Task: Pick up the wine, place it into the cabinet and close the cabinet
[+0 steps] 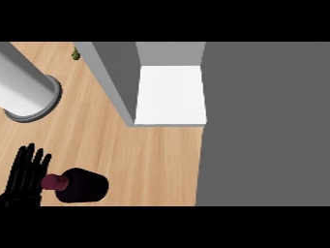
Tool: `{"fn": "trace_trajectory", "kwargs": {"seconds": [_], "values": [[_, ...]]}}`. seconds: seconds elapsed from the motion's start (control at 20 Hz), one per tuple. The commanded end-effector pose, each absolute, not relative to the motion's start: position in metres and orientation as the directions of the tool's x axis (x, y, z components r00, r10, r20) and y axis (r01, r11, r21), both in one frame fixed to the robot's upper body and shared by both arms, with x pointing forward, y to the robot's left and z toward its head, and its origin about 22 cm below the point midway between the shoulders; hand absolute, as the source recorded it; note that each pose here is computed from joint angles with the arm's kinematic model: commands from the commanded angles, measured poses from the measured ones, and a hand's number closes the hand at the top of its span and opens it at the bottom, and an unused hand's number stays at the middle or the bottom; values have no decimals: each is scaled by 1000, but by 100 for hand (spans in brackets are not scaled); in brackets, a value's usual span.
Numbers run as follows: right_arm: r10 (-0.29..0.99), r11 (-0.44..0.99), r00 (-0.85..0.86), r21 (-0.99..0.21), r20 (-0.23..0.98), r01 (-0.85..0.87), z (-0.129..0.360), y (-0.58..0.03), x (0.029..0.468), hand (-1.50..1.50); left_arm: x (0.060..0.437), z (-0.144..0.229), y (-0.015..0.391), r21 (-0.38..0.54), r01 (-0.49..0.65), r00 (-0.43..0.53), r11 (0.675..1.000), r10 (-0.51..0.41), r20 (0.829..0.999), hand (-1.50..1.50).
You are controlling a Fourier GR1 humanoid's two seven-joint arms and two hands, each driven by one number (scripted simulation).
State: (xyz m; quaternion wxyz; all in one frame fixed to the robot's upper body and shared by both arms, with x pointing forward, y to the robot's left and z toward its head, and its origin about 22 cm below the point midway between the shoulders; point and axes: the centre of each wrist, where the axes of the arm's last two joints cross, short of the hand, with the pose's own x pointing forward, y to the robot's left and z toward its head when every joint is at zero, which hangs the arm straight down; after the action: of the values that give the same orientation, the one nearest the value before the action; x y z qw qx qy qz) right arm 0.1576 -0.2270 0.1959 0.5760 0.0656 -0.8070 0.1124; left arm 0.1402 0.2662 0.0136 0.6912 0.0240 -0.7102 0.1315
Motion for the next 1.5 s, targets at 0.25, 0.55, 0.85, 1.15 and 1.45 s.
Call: {"fn": "trace_trajectory", "kwargs": {"seconds": [0.25,0.55,0.85,1.15,1.45], "values": [[-20,956,-385,-95,923,-277,214,-232,113,-150,146,-19,288,-160,-178,-41,971,155,987,-150],[-27,954,-373,-88,927,-288,220,-225,122,-150,154,-33,260,-173,-167,-22,971,171,985,-150],[-46,950,-373,-75,927,-303,222,-226,118,-150,132,-49,262,-164,-174,-16,971,163,986,-150],[-27,954,-377,-90,926,-287,222,-231,114,-150,150,-82,267,-172,-172,2,970,175,985,-150],[-14,954,-390,-105,921,-282,229,-227,117,-150,161,-84,272,-183,-168,22,969,189,982,-150]]}}
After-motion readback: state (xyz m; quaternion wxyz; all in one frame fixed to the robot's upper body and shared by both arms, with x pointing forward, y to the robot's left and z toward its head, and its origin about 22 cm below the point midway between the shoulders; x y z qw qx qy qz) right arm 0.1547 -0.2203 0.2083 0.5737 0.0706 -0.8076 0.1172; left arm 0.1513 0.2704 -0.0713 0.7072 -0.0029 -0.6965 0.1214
